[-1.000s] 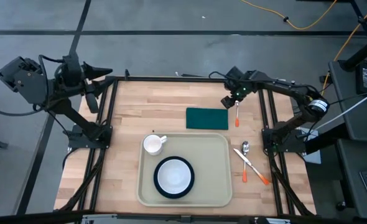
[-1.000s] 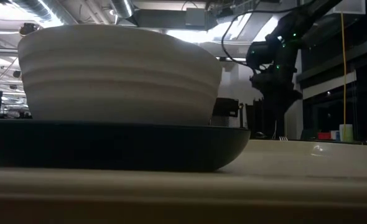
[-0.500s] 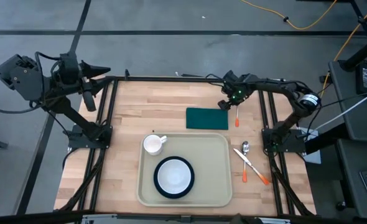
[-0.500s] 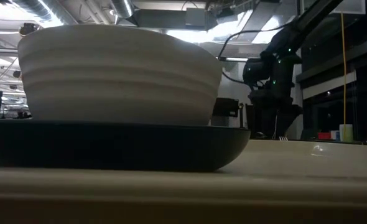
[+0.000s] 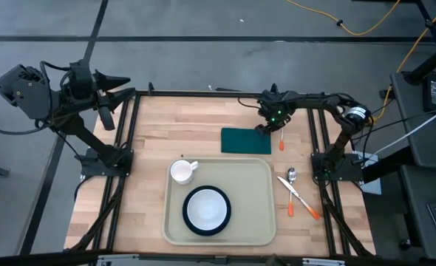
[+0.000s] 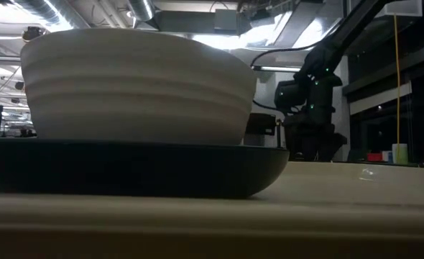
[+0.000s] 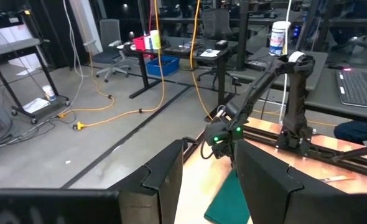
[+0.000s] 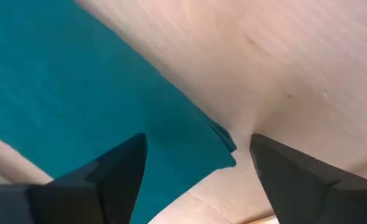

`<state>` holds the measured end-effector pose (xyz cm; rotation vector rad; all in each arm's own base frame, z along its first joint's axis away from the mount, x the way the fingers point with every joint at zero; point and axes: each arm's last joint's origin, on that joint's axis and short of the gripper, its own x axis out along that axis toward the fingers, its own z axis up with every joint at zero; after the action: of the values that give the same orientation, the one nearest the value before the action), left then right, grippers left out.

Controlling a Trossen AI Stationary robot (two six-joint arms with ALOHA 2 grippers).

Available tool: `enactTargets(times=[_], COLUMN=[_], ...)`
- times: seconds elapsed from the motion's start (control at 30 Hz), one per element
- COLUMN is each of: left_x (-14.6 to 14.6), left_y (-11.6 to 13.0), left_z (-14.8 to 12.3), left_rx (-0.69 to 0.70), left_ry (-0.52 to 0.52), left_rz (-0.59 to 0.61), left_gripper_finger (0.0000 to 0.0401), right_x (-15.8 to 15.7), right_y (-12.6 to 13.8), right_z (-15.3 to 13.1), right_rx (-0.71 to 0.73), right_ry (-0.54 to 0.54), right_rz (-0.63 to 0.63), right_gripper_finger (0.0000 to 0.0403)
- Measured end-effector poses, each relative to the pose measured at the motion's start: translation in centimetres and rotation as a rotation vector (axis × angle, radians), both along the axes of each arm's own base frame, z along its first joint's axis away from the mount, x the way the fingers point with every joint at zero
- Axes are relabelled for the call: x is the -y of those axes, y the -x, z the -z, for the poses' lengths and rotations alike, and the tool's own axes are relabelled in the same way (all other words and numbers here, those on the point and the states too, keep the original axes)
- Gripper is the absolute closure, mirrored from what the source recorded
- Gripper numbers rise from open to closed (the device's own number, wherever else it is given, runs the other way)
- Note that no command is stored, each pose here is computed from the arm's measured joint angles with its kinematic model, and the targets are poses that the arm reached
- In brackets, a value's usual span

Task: Set up tray
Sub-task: Put the green napkin on the white tray to the right of the black plate

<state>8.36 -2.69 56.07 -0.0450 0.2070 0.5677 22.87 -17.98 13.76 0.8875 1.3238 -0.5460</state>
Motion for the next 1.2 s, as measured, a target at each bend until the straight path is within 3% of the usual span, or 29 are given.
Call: enactTargets(times=[0.27,0.77,0.97,1.2], left_x=[0.0,-0.1,-0.1,0.0], left_y=[0.0,0.1,0.1,0.1], left_z=[0.0,0.0,0.0,0.0], left_rx=[0.0,-0.002,-0.003,-0.011], left_ry=[0.0,-0.024,-0.023,-0.024], left_rz=[0.0,-0.017,-0.014,-0.001], left_gripper_finger=[0.026,0.026,0.026,0.026], right_x=[0.1,0.1,-0.1,-0.2], right_y=[0.0,-0.2,-0.5,-1.0], right_z=[0.2,0.3,0.1,-2.7], right_rx=[0.001,0.017,0.041,0.109], right_ry=[0.003,0.011,-0.024,-0.044], right_rz=[-0.025,-0.06,-0.067,-0.079], right_gripper_finger=[0.017,0.0385,0.0386,0.0394])
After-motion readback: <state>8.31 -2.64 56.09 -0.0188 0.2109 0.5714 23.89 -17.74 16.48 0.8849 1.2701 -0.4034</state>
